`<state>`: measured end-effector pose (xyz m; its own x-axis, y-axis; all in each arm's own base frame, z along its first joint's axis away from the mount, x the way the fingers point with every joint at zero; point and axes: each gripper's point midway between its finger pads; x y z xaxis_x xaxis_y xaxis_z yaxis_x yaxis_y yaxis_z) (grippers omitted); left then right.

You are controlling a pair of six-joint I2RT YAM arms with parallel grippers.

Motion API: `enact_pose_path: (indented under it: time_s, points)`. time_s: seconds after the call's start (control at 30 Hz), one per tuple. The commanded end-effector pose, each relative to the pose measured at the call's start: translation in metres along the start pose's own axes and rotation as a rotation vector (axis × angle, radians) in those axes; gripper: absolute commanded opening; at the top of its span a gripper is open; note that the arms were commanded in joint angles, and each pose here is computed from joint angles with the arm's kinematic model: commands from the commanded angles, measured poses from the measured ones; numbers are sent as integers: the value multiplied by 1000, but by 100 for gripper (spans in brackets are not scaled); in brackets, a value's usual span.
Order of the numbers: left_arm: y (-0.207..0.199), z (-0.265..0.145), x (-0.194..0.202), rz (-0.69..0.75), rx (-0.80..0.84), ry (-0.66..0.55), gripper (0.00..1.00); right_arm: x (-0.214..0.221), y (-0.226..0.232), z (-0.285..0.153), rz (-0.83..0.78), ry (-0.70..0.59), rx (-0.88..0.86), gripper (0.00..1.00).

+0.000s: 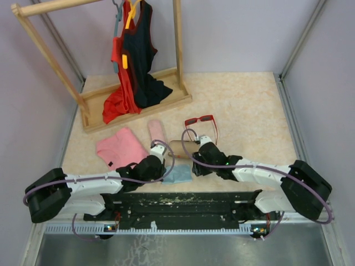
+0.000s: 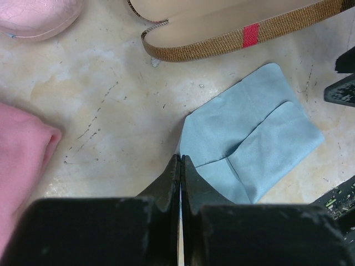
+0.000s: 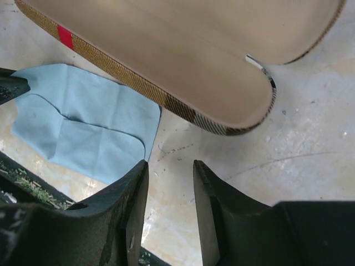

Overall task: Organize the sunglasses
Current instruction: Adjust the glasses cleaning cloth at the center of the board.

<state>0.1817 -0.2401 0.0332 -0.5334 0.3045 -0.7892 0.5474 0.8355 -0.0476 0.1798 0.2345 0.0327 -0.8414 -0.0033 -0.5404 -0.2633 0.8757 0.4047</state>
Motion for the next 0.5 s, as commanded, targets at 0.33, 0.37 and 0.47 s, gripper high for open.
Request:
enact_pose_path:
  time_s: [0.33,0.37,0.47]
  points:
    - [-3,0,-6,-20,24,-35,0,-26,33,38,-203,-32,55,45]
    - [-3,-1,-6,-21,22,-36,0,-26,33,40,-207,-30,65,45]
    - [-2,-2,-5,-26,22,-37,0,-24,30,44,-213,-18,93,45]
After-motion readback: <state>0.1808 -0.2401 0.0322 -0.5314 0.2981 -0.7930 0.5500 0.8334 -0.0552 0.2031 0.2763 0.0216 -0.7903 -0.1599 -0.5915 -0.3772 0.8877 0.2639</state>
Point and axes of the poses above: each gripper's point midway between its finger pads, its own z axis out along the fingers, its own y axis along the line the jaws close on, x = y × z, and after that the axes turned 11 degrees about z, right-handed
